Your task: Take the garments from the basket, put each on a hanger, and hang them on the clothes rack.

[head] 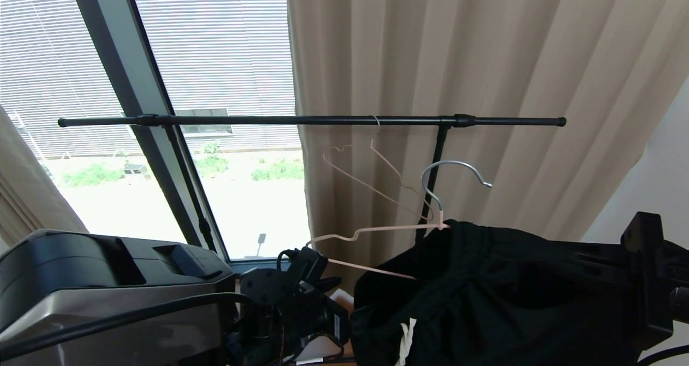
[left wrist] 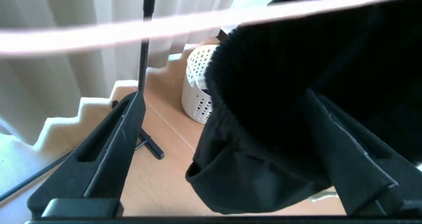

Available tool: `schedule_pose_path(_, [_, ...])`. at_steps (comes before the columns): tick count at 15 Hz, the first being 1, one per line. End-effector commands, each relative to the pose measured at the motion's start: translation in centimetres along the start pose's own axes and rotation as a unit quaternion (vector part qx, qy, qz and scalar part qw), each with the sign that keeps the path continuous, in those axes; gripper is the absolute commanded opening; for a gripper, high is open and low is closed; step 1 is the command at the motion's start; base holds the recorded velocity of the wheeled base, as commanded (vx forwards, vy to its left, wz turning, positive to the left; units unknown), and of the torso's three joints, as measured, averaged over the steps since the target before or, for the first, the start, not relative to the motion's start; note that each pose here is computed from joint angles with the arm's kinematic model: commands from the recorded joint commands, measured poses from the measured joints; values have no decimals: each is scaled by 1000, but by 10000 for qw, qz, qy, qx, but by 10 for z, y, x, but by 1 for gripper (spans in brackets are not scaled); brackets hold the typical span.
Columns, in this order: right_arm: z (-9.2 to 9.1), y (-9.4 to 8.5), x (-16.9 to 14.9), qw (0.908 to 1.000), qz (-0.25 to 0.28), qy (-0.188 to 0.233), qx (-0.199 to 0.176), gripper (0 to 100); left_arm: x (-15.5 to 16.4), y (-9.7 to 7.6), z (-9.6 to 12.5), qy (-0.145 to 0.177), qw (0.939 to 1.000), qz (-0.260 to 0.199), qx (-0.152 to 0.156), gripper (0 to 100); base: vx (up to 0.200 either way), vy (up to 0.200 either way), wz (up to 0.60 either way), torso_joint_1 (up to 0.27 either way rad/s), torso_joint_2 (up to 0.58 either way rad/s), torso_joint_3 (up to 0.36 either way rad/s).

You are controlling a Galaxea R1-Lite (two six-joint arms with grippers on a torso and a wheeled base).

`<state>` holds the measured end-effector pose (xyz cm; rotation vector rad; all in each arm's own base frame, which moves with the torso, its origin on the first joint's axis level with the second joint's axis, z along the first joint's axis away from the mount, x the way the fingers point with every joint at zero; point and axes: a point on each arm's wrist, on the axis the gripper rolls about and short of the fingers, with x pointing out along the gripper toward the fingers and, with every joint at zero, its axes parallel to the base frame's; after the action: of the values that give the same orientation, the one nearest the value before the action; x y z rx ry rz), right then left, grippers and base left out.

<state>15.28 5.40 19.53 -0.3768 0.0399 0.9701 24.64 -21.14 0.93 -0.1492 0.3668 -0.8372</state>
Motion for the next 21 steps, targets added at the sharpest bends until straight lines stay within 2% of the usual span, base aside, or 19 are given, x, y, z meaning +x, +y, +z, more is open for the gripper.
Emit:
schedule_pose_path(1, [3, 1, -3, 10000, -30, -68, -21, 0, 1, 0, -3, 43, 10000, 4, -9, 100, 0, 0, 0, 0, 0, 0])
schedule_pose_path(3, [6, 1, -4, 9999, -51, -111, -21, 0, 2, -1, -6, 85, 10000, -1, 2, 100, 0, 0, 0, 0, 0, 0])
schedule_pose_path(4, [6, 1, -4, 9999, -58, -108, -21, 0, 2, -1, -5, 65, 10000, 50, 19, 0, 0, 0, 0, 0, 0, 0])
schedule_pose_path(7, [4, 0, -3, 10000, -57, -71, 11, 0, 1, -1, -1, -12, 9999, 78, 80, 0, 0, 0, 0, 0, 0, 0])
schedule_pose_path(10, [2, -3, -1, 9998, -85, -14, 152, 0, -4, 3, 12, -231, 9994, 175, 207, 0, 0, 0, 0, 0, 0, 0])
schedule_pose_path(14, [-3, -6, 2, 9997, -69, 67, 236, 0, -12, 16, 35, -626, 9970, 390, 243, 0, 0, 0, 0, 0, 0, 0])
schedule_pose_path(16, [-4, -8, 2, 9996, -82, 86, 270, 0, -13, 21, 39, -704, 9958, 479, 326, 0, 0, 0, 0, 0, 0, 0])
schedule_pose_path(21, [-8, -11, 3, 9993, -107, 153, 324, 0, -14, 36, 46, -866, 9934, 685, 320, 0, 0, 0, 0, 0, 0, 0])
